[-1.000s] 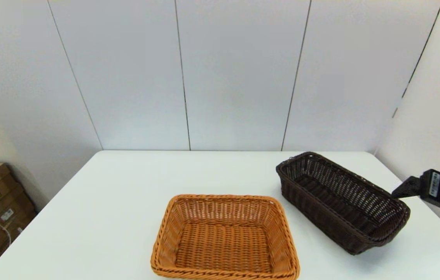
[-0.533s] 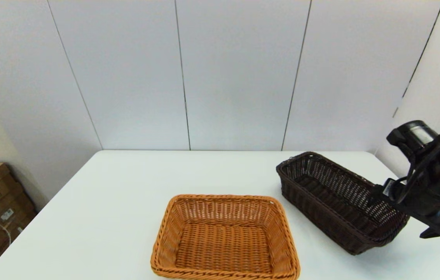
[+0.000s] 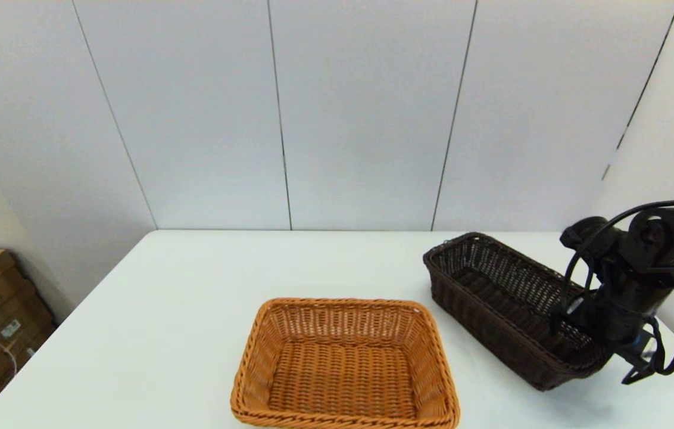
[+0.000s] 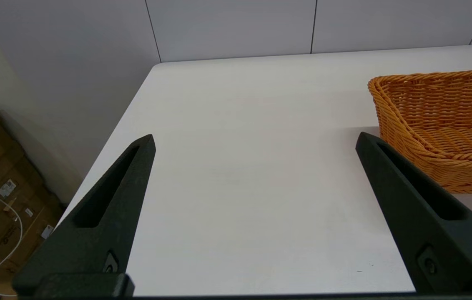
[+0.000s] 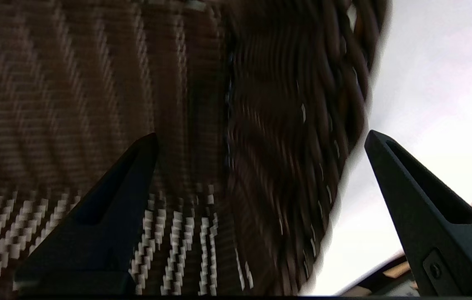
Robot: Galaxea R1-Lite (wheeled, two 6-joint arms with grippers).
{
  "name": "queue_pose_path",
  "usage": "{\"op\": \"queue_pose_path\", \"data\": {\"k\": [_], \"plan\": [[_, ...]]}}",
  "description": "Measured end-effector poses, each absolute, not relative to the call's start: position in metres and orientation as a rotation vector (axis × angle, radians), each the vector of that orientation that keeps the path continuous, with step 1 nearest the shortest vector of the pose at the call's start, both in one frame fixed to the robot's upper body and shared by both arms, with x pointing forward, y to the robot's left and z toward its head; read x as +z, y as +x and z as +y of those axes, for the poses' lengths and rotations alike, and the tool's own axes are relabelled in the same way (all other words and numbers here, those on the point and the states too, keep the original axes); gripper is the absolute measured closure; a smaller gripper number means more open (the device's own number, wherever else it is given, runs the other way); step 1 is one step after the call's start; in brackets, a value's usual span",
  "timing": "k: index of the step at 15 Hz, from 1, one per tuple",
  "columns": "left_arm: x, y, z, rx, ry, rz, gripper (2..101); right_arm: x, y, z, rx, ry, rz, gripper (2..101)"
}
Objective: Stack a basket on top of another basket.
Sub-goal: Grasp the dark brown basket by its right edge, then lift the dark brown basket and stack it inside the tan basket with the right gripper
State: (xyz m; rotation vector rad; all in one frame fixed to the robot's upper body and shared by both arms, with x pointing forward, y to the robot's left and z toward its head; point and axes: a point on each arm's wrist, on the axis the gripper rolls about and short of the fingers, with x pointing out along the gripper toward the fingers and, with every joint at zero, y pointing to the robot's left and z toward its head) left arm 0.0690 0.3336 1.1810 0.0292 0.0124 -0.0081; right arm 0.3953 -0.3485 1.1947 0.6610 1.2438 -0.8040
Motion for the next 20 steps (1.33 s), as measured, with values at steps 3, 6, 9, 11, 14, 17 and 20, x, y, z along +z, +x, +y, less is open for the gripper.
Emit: {"op": "queue_pose_path", "data": {"k": [3,6,9,11,14,17,20], "plan": [[1.181,0.069,0.334,-0.008,0.028,0.012,5.4,1.183,0.400,-0.352,-0.822,0.664,1.278,30.9],[1.181,0.069,0.334,-0.008,0.028,0.012,5.4,1.178,0.401,-0.357,-0.823,0.693,1.300,51.9],[1.181,0.069,0.334,-0.010,0.029,0.012,5.4,1.182,0.403,-0.364,-0.820,0.729,1.280,86.8],[1.181,0.069,0.334,-0.009,0.030,0.012,5.4,1.184,0.401,-0.368,-0.806,0.769,1.288,86.8],[1.181,0.069,0.334,-0.010,0.032,0.012,5.4,1.187,0.400,-0.377,-0.774,0.839,1.299,86.8],[1.181,0.069,0.334,-0.009,0.033,0.012,5.4,1.192,0.398,-0.389,-0.738,0.915,1.302,86.9],[1.181,0.069,0.334,-0.009,0.034,0.012,5.4,1.202,0.394,-0.403,-0.680,1.003,1.286,87.1]]}}
